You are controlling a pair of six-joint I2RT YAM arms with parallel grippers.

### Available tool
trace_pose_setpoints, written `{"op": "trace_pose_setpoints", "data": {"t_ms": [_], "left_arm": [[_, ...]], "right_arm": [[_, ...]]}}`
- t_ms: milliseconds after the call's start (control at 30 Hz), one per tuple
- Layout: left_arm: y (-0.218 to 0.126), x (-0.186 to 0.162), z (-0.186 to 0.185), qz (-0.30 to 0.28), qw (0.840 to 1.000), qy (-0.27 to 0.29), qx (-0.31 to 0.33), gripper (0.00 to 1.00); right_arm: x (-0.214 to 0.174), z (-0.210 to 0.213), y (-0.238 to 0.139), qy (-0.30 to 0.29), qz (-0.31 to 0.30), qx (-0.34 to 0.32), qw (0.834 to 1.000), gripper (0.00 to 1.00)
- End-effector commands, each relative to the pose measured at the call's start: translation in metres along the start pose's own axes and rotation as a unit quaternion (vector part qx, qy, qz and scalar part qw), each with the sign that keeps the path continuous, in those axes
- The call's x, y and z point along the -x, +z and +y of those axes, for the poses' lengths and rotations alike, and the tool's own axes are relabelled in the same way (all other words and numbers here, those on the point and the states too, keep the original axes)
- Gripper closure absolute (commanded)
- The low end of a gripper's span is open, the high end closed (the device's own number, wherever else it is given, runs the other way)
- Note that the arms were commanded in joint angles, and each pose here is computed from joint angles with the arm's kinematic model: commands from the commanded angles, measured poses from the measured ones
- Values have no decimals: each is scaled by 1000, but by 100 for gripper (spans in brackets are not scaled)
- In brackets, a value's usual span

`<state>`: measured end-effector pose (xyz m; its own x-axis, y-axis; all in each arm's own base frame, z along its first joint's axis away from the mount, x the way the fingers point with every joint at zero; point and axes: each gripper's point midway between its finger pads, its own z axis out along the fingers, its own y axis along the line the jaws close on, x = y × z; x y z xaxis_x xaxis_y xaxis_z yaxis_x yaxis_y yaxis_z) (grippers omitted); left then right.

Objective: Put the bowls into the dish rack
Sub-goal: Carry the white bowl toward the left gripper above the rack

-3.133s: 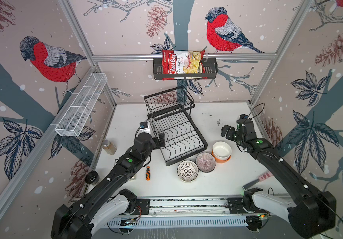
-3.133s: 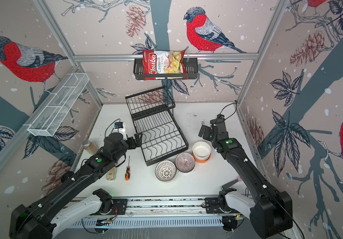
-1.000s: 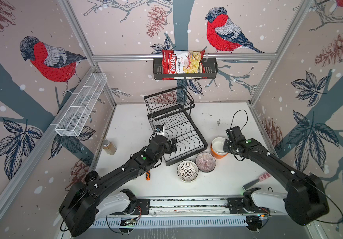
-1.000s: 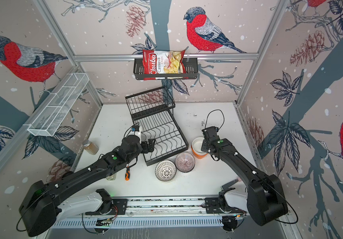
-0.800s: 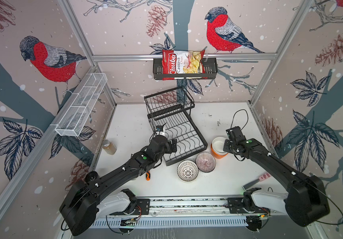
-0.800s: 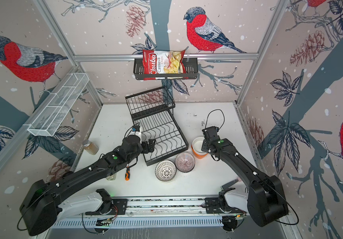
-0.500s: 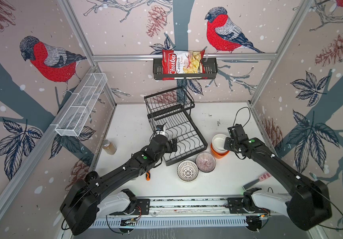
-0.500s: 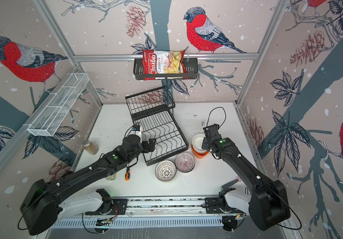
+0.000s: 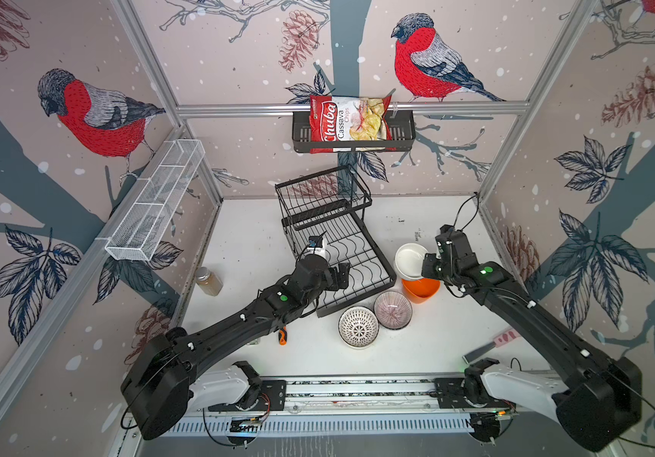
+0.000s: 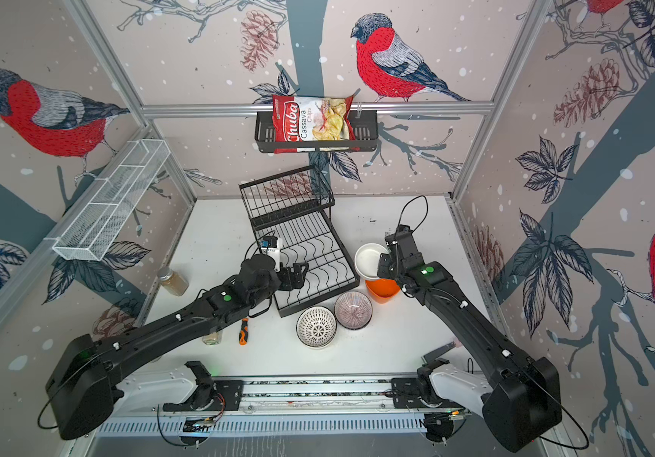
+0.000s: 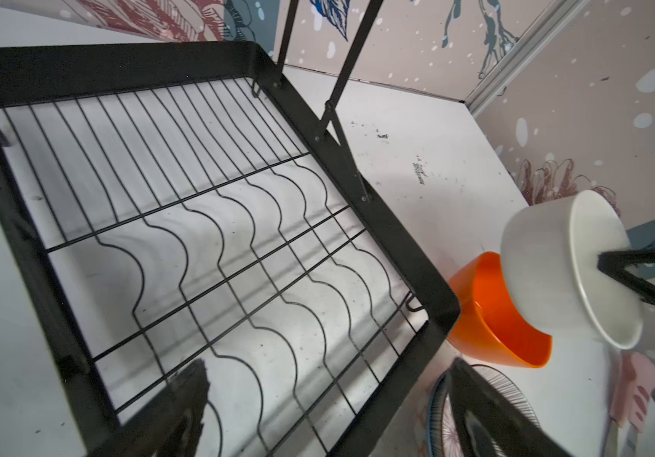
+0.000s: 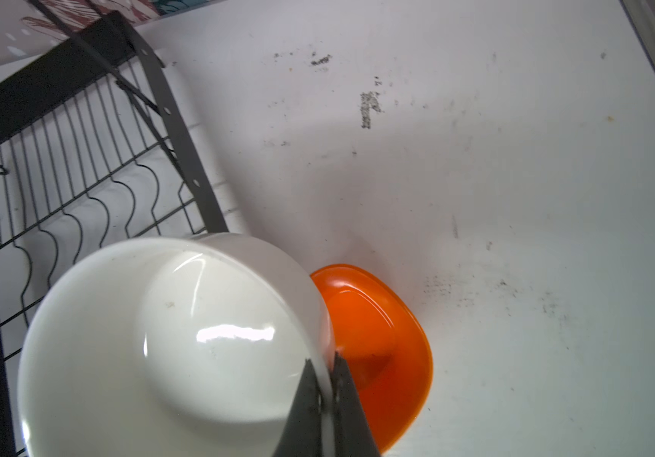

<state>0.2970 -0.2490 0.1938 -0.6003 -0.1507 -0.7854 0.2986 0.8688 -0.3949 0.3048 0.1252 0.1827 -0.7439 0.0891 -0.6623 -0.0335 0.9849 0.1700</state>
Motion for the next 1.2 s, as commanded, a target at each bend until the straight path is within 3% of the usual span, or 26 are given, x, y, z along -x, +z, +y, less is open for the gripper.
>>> {"op": "trace_pose_setpoints", "data": {"t_ms": [0, 333, 833, 1033, 1167], "left_arm": [[0, 11, -18, -4, 1000, -9, -27, 8], [-5, 17, -24, 3, 999, -23, -29, 10], [-4, 9, 17, 35, 994, -4, 102, 17], [8, 0, 35, 52, 986, 6, 156, 24], [12, 2, 40, 52, 983, 5, 177, 35]], "right_arm": [[21, 24, 0, -10, -34, 31, 999, 100], [30, 87, 22, -64, -44, 56, 995, 100], [29, 165, 47, -121, -64, 56, 989, 100], [26, 185, 47, -134, -68, 69, 986, 100], [24, 194, 45, -142, -76, 70, 984, 100]]}}
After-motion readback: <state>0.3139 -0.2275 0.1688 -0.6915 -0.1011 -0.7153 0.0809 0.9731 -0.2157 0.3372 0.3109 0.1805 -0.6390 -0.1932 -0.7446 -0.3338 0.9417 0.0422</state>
